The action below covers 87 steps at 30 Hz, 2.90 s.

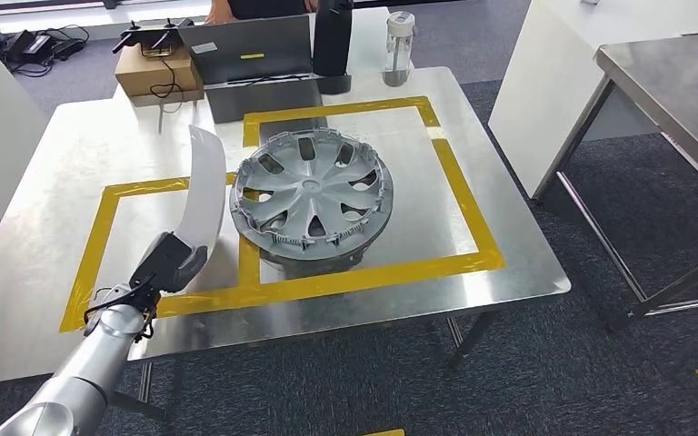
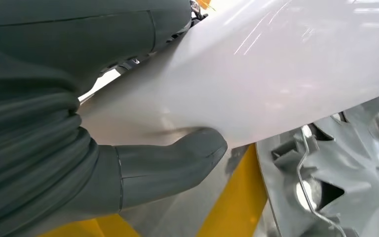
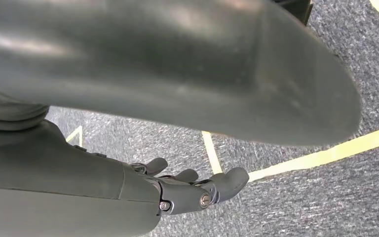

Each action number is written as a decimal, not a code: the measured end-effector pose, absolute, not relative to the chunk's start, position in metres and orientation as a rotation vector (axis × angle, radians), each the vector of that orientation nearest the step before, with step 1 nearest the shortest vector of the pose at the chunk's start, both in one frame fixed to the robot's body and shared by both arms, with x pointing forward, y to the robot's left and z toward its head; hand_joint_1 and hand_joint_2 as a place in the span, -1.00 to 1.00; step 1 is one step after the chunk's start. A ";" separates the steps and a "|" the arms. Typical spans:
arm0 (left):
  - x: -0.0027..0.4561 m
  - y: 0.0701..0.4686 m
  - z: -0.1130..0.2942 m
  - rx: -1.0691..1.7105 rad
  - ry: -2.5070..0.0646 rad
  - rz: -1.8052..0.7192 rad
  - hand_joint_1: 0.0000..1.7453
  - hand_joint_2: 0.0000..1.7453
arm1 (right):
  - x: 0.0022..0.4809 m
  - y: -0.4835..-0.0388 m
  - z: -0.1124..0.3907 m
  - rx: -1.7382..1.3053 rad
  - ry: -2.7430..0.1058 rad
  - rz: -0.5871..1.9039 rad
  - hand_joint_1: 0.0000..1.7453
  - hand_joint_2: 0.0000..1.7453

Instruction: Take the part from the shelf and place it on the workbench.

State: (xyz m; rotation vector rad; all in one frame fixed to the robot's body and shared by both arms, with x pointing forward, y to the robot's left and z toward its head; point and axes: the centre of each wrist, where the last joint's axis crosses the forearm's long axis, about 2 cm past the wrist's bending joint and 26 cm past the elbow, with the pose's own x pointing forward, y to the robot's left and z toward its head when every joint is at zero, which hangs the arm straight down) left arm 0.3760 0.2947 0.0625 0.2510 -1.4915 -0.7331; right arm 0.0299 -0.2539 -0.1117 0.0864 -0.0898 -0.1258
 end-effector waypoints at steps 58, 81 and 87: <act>0.340 0.319 0.238 1.012 -2.622 0.016 -1.00 -1.00 | 0.026 -0.246 -0.111 0.083 -0.095 -0.160 -1.00 -1.00; 0.300 0.344 0.227 1.123 -2.598 0.012 -1.00 -1.00 | 0.026 -0.247 -0.112 0.081 -0.100 -0.137 -1.00 -1.00; 0.300 0.345 0.228 1.129 -2.595 0.021 -1.00 -1.00 | 0.027 -0.249 -0.112 0.078 -0.102 -0.134 -1.00 -1.00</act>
